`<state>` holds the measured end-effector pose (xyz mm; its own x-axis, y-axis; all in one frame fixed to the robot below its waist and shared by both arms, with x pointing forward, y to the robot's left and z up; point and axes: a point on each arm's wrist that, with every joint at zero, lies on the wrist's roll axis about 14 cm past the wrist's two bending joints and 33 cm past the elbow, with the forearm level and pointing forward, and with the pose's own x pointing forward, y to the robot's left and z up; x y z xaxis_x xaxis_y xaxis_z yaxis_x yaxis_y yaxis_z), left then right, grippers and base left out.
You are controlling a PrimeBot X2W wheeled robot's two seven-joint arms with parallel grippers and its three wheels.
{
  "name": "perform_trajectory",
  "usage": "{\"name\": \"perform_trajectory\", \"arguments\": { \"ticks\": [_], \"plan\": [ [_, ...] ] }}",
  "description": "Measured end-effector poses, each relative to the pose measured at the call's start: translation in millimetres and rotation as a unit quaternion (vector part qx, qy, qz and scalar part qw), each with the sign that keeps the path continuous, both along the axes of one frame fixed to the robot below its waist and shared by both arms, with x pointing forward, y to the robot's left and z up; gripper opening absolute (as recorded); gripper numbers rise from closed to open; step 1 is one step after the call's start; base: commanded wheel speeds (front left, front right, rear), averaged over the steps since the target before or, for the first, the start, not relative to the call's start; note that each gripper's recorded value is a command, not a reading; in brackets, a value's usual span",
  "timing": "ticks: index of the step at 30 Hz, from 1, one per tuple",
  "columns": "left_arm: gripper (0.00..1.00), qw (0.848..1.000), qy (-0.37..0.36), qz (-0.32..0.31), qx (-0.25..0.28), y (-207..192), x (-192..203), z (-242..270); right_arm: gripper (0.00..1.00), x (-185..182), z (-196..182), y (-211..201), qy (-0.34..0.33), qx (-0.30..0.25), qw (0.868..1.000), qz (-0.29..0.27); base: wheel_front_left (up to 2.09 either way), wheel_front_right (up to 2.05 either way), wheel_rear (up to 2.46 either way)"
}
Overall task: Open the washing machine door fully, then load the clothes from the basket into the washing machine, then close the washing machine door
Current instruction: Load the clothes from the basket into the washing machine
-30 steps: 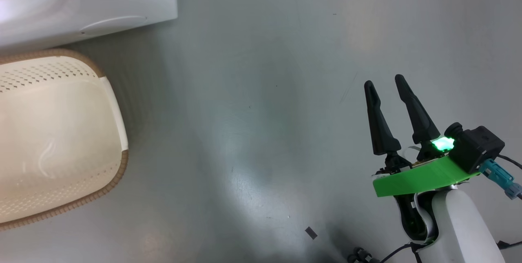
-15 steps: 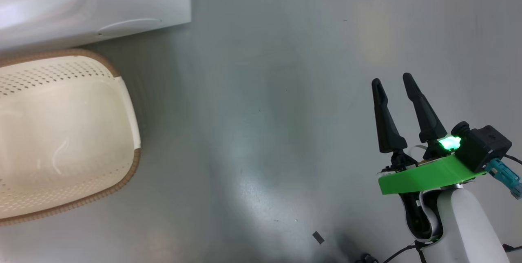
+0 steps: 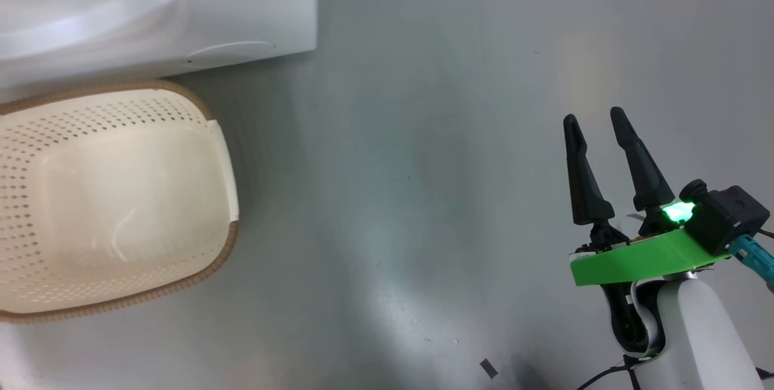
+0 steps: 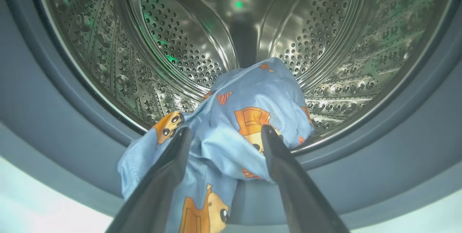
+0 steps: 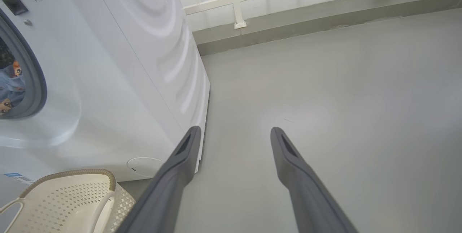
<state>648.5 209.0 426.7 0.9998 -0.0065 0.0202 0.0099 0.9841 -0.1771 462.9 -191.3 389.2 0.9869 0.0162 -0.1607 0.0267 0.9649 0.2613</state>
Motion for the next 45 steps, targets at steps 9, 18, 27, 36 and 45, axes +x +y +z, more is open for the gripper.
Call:
{"name": "perform_trajectory", "arguments": {
  "ticks": [9,18,27,36,45],
  "plan": [
    [1.00,1.000,0.026,-0.002,-0.003,1,-45,-14,1.00,4,12,2,-0.017,-0.011,1.000,0.013,0.00,0.00,0.00],
    [1.00,0.999,0.033,0.003,-0.009,4,-80,-14,1.00,7,20,6,-0.028,-0.014,0.999,0.025,0.00,0.00,0.00],
    [1.00,0.999,0.048,0.022,-0.015,15,-117,-21,1.00,6,22,10,-0.030,-0.016,0.999,0.036,0.00,0.00,0.00],
    [1.00,0.998,0.058,0.035,-0.014,23,-146,-23,1.00,7,25,14,-0.034,-0.016,0.998,0.044,0.00,0.00,0.00],
    [1.00,0.996,0.065,0.057,-0.018,33,-174,-22,1.00,3,26,18,-0.033,-0.016,0.998,0.051,0.00,0.00,0.00]
  ]
}}
